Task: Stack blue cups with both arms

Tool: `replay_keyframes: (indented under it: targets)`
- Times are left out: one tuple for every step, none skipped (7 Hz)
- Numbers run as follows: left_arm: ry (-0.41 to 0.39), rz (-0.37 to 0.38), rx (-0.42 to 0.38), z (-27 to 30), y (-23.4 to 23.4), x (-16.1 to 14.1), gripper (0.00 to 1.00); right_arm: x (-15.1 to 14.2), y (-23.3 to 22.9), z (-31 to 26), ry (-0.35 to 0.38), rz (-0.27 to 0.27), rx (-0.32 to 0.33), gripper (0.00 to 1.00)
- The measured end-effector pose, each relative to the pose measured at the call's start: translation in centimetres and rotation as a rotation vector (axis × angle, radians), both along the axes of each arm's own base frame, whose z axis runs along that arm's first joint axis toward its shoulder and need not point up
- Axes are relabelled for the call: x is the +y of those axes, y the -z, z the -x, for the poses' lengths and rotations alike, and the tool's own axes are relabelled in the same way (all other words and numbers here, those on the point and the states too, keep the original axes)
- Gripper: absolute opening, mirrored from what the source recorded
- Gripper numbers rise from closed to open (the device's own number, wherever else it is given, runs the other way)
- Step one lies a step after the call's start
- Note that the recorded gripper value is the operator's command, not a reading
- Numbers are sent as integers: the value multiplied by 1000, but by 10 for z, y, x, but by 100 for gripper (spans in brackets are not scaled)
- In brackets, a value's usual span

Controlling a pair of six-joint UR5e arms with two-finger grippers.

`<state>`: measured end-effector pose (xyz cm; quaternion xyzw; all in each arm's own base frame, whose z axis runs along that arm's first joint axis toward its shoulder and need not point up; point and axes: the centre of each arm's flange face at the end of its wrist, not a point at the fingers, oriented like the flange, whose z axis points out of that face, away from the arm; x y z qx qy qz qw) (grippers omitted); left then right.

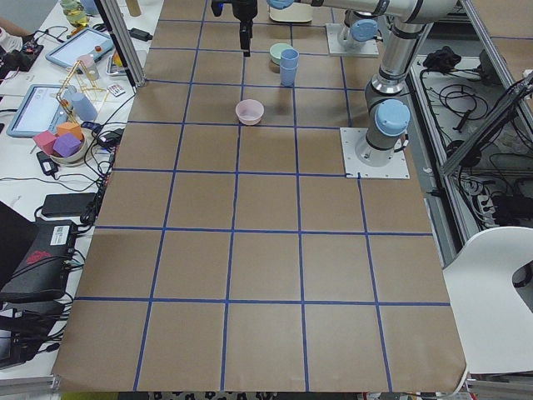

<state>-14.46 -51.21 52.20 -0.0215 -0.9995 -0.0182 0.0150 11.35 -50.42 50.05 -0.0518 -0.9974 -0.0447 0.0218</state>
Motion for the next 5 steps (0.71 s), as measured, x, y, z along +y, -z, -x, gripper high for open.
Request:
replay_keyframes:
  targets:
    - [0,4,-3,0,0,0,100,-1,1,-3,-8,-3,-29,100]
    - [0,4,-4,0,0,-1,100,-2,3,-5,-9,-5,-52,100]
    - [0,9,-4,0,1,-2,100,-2,4,-6,-8,-6,-61,100]
    - [-1,19,-4,1,1,-3,100,-2,4,-7,-8,-7,-63,100]
    - [-3,27,-3,2,3,-4,100,-3,5,-7,-8,-7,-64,100]
